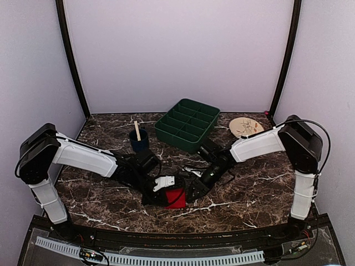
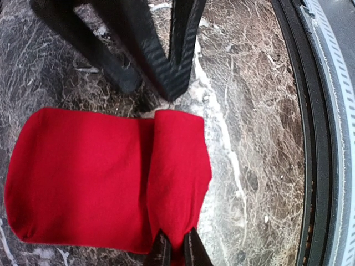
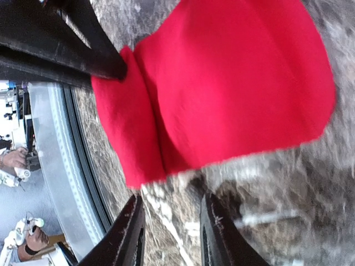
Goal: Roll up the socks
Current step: Roll the sock at the center of the board.
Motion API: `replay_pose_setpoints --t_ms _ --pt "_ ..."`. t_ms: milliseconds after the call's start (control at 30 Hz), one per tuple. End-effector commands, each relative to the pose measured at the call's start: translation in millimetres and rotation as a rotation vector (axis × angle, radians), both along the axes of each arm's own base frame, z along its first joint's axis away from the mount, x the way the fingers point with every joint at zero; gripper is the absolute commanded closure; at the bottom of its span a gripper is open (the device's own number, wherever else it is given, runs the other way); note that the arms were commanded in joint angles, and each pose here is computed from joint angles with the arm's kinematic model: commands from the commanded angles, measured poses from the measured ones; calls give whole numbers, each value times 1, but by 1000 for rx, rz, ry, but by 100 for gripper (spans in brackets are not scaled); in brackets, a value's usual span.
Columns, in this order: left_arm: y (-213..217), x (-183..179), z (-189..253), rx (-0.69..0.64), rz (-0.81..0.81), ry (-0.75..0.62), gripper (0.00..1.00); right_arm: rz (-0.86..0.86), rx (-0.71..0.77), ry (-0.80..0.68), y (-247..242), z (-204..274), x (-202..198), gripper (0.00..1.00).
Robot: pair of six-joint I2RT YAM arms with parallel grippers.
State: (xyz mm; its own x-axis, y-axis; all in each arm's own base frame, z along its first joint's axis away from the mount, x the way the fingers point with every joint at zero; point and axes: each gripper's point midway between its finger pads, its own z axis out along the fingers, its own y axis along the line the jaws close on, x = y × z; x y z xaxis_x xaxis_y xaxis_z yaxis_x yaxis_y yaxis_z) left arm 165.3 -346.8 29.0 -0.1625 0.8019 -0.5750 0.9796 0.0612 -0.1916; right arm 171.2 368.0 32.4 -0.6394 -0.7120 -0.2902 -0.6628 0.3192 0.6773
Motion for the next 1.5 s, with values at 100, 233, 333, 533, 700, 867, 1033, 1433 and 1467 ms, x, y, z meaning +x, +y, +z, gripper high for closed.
replay_pose_setpoints --t_ms 100,233,333,533,700,867,1033,1433,1467 --pt "15 -3 -2 55 28 205 96 -86 54 -132 -5 17 15 68" --pt "18 -1 1 71 36 292 96 -127 65 -241 -10 24 24 68" --pt "20 -2 -2 98 37 363 96 -145 62 -321 -14 29 28 68" --pt "19 -1 -3 123 34 432 96 -95 35 -491 -7 36 17 68" --pt "19 -2 -1 121 33 492 96 -41 19 -609 6 42 5 68" --pt "19 -3 -3 130 36 524 96 -1 26 -691 18 46 -5 67" --pt "18 -3 -2 128 38 548 96 64 11 -726 29 42 -14 67" --pt "18 -1 -3 123 47 591 96 158 -8 -763 50 32 -20 56" --pt "18 -1 -2 121 46 596 96 164 -6 -762 51 31 -21 54"
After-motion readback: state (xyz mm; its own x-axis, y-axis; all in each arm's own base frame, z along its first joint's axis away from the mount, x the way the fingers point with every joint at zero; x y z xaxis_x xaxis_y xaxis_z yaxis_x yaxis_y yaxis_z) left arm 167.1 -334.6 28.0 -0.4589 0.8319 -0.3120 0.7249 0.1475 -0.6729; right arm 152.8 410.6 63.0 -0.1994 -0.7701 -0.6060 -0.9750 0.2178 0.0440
